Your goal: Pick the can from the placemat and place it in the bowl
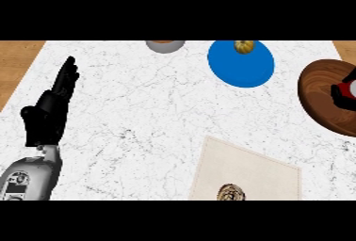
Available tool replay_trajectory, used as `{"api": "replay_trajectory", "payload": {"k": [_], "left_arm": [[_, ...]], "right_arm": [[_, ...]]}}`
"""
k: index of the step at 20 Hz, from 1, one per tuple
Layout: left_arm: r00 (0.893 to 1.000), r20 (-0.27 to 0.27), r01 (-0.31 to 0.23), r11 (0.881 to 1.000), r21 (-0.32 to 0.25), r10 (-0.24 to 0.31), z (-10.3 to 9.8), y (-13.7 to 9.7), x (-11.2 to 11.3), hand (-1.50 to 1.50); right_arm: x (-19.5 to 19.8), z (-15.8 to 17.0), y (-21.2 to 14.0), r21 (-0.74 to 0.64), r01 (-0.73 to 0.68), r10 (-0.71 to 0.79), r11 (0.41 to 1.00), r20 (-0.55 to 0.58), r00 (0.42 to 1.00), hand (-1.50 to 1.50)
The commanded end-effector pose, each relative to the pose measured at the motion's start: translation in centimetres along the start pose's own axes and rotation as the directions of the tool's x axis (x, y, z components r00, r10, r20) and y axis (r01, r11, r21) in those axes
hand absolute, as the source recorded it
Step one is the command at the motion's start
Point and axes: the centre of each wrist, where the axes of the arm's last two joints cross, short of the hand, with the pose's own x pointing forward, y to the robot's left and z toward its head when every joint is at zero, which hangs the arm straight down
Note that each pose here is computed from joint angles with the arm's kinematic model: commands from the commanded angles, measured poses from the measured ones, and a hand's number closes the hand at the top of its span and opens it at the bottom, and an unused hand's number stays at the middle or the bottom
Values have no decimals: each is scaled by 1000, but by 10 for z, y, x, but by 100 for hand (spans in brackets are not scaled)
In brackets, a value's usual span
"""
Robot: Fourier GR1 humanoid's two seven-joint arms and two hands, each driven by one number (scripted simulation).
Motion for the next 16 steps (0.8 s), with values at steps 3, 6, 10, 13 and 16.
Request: {"api": "replay_trajectory", "payload": {"k": [3,6,10,13,16], "left_arm": [[1000,1,-1,1000,-4,1,-5,10,-4,0],[1000,17,7,1000,-18,-6,-1,-11,-6,0],[1000,20,-8,1000,-11,8,0,-2,-6,0],[1000,14,-7,1000,-13,8,1,-5,-1,0],[1000,24,-17,1000,-7,17,-9,-11,1,0]], "right_arm": [[-14,-22,-4,51,105,-97,993,-132,986,150],[-15,-15,21,149,158,-139,976,-133,981,-150],[-21,-10,22,143,294,-285,945,-79,955,-150],[-25,-15,9,105,371,-366,923,-63,928,-150],[-26,-14,8,65,424,-422,903,-44,905,-150]]}}
